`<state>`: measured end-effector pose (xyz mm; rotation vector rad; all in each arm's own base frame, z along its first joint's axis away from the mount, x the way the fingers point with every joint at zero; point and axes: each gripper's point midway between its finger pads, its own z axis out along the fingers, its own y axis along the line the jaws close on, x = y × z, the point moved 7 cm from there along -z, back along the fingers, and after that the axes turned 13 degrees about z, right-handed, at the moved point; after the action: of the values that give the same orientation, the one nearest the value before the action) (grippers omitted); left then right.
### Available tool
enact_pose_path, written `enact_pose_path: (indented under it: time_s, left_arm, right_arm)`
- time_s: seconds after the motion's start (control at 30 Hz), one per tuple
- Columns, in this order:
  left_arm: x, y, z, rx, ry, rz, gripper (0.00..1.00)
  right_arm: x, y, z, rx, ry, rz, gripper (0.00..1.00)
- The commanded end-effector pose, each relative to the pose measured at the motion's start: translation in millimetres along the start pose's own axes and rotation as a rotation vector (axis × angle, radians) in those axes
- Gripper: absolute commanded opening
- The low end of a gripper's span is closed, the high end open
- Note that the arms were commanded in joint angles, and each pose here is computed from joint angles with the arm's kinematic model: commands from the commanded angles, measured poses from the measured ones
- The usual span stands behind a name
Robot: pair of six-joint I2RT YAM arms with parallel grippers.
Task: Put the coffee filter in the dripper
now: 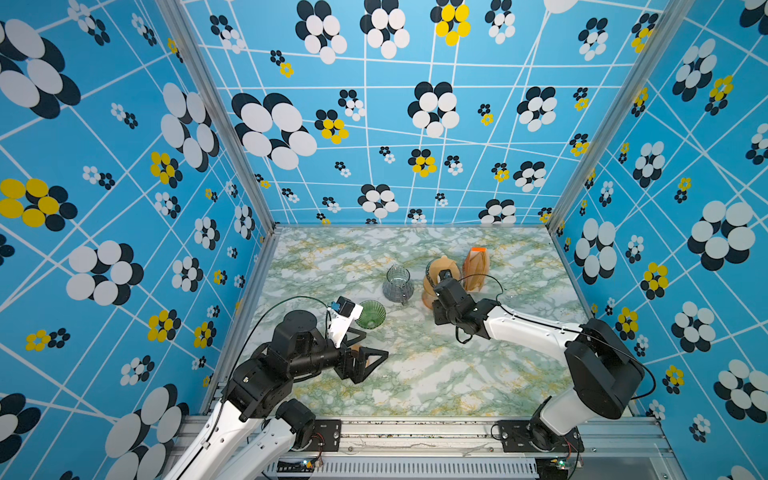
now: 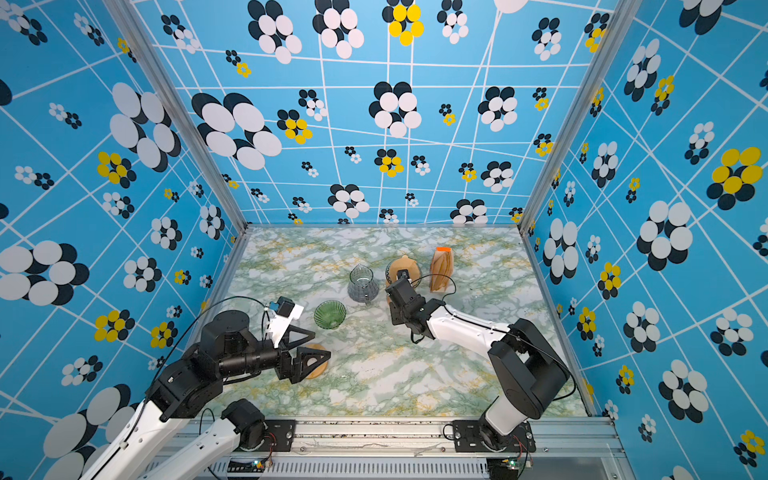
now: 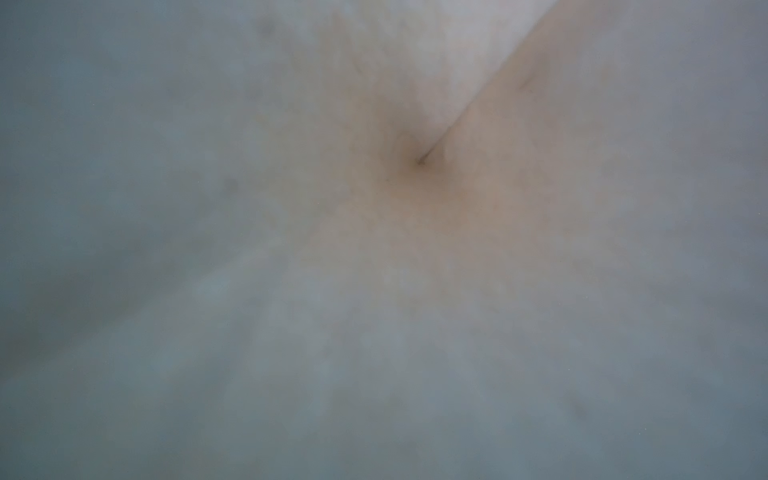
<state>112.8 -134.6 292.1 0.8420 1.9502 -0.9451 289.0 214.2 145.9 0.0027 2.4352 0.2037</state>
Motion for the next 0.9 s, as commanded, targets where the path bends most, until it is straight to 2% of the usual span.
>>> enact_pose_path:
  time_s: [0.0,0.3,0.43,0.6,0.67,0.87]
  left_arm:
    - [-1,5,3,-0.020,-0.001,-0.037,0.99]
    - [-43,23,22,-0.132,0.056,-0.217,0.99]
    - [-69,40,55,-0.143,0.095,-0.307,0.99]
    - [-103,60,101,-0.162,0.151,-0.356,0.99]
    - [-116,67,121,-0.161,0.170,-0.357,1.00]
    - [-148,96,174,-0.162,0.260,-0.350,0.83]
  right_arm:
    - [-16,1,-27,-0.028,-0.011,-0.015,0.45]
    - [-31,-8,-85,-0.151,0.023,0.003,0.57]
    - [-50,-24,-105,-0.230,0.049,0.094,0.58]
    - [-80,-45,-114,-0.356,0.140,0.284,0.60]
    - [-88,-50,-112,-0.399,0.177,0.344,0.57]
    - [-100,-52,-96,-0.429,0.246,0.420,0.47]
